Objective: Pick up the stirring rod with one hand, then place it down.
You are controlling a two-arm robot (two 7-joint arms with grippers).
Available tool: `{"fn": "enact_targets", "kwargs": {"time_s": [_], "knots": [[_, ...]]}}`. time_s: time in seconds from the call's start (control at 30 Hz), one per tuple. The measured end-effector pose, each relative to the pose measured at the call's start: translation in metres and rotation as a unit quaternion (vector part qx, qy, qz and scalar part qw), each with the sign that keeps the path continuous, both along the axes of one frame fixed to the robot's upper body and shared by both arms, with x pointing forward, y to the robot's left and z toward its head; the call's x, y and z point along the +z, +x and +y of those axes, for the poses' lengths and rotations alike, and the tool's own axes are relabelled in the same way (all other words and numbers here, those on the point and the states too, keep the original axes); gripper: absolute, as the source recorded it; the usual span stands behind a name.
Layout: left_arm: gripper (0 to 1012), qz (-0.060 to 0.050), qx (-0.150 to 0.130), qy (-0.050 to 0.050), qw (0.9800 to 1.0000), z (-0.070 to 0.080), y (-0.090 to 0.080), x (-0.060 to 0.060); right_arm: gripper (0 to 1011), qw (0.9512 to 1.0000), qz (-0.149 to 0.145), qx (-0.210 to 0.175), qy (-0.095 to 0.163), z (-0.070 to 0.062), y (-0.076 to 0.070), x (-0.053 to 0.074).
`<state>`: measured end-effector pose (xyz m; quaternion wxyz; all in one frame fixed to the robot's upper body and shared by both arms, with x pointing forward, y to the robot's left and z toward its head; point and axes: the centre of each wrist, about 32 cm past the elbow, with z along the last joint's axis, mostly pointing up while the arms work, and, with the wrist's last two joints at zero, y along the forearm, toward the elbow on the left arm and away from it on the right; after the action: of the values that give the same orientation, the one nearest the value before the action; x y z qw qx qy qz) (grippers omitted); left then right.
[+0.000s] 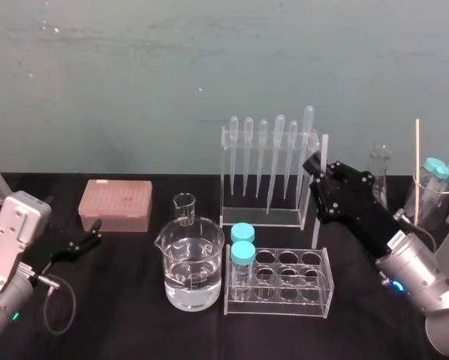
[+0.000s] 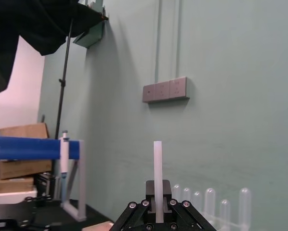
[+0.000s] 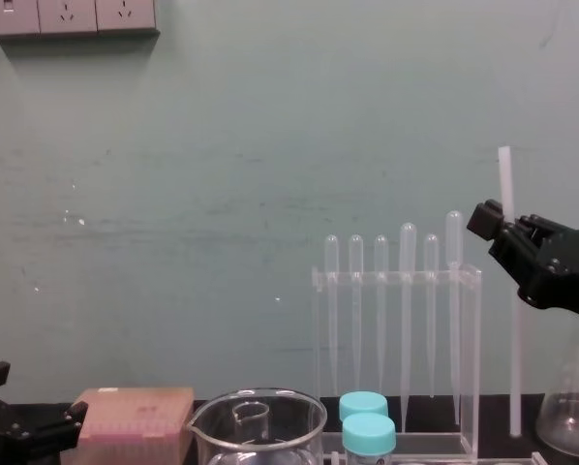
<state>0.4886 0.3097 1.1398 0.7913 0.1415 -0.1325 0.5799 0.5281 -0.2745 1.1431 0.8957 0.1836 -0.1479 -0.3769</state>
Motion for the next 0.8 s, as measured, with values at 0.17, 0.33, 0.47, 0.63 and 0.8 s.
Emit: {"fn": "enact_targets", "kwargs": {"time_s": [0.17,0.33,0.47,0.63,0.8], "knots": [[1000,0.0,0.0,0.0,1.0,0.0,0.0,0.0,71,0.9994,0.029,0.021,0.003,0.0,-0.009,0.0],[1000,0.0,0.0,0.0,1.0,0.0,0.0,0.0,70,0.9985,0.045,0.031,-0.001,-0.001,-0.017,0.0],[1000,0.0,0.0,0.0,1.0,0.0,0.0,0.0,71,0.9983,0.05,0.028,-0.01,-0.004,-0.024,0.001],[1000,0.0,0.0,0.0,1.0,0.0,0.0,0.0,71,0.9984,0.05,0.017,-0.02,-0.007,-0.029,0.003],[1000,0.0,0.0,0.0,1.0,0.0,0.0,0.0,71,0.9984,0.048,0.007,-0.031,-0.01,-0.033,0.003]]}}
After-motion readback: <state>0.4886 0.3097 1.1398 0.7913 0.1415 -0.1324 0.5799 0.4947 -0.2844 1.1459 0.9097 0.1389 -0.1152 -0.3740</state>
